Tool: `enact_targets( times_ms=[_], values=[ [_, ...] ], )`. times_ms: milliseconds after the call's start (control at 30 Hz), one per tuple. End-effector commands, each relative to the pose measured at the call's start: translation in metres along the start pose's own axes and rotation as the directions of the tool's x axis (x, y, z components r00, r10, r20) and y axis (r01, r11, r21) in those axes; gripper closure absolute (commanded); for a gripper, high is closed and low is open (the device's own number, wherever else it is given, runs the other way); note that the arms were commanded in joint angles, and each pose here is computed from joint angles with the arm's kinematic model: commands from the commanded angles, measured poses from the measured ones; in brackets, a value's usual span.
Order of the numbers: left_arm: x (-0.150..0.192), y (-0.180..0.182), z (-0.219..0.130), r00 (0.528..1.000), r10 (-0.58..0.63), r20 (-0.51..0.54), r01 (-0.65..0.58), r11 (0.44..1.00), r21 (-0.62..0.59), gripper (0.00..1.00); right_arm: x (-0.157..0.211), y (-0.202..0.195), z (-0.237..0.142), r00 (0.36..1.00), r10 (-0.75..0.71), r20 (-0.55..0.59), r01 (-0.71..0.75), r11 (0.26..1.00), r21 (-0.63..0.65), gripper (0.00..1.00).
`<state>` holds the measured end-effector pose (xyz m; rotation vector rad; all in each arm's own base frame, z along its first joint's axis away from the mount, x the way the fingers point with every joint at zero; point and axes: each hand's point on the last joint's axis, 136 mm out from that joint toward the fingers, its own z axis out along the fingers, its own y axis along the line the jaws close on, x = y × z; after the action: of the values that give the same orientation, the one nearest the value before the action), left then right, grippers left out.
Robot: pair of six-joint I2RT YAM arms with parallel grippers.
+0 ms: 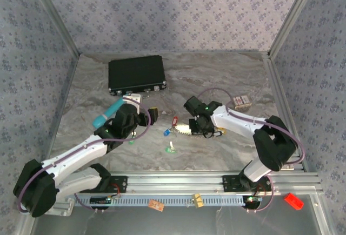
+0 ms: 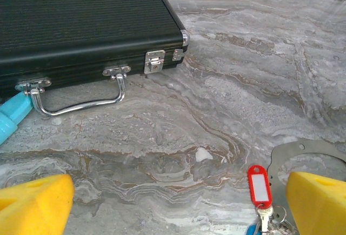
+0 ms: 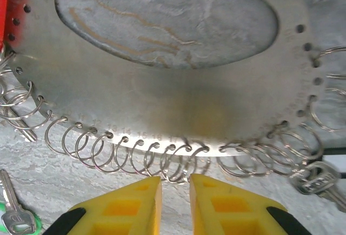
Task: Put the keys on the keyring
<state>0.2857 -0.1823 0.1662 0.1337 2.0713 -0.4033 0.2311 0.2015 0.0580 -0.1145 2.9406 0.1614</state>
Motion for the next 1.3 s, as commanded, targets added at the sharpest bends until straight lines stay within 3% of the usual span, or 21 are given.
enact_targets(
  times_ms=[0, 800, 1067, 1267],
  values=[
    [-0.001, 0.001, -0.003, 1.0, -0.006, 0.013, 0.006, 1.0, -0.007, 0.0, 0.006, -0.022, -0.003, 0.999, 0.033, -0.002, -0.032, 0.997, 0.074, 0.78],
    [0.003, 0.004, -0.004, 1.0, -0.008, 0.004, 0.008, 1.0, -0.017, 0.0, 0.015, -0.01, 0.027, 0.996, 0.017, -0.088, -0.011, 0.998, 0.068, 0.71],
    [0.001, 0.003, -0.004, 1.0, -0.008, 0.007, 0.008, 1.0, -0.017, 0.0, 0.015, -0.018, 0.028, 0.996, 0.001, -0.09, 0.01, 0.992, 0.123, 0.73],
    [0.0, 0.003, -0.004, 1.0, -0.005, 0.008, 0.006, 1.0, -0.019, 0.0, 0.012, -0.025, 0.023, 0.997, -0.023, -0.07, 0.036, 0.981, 0.19, 0.8]
  ],
)
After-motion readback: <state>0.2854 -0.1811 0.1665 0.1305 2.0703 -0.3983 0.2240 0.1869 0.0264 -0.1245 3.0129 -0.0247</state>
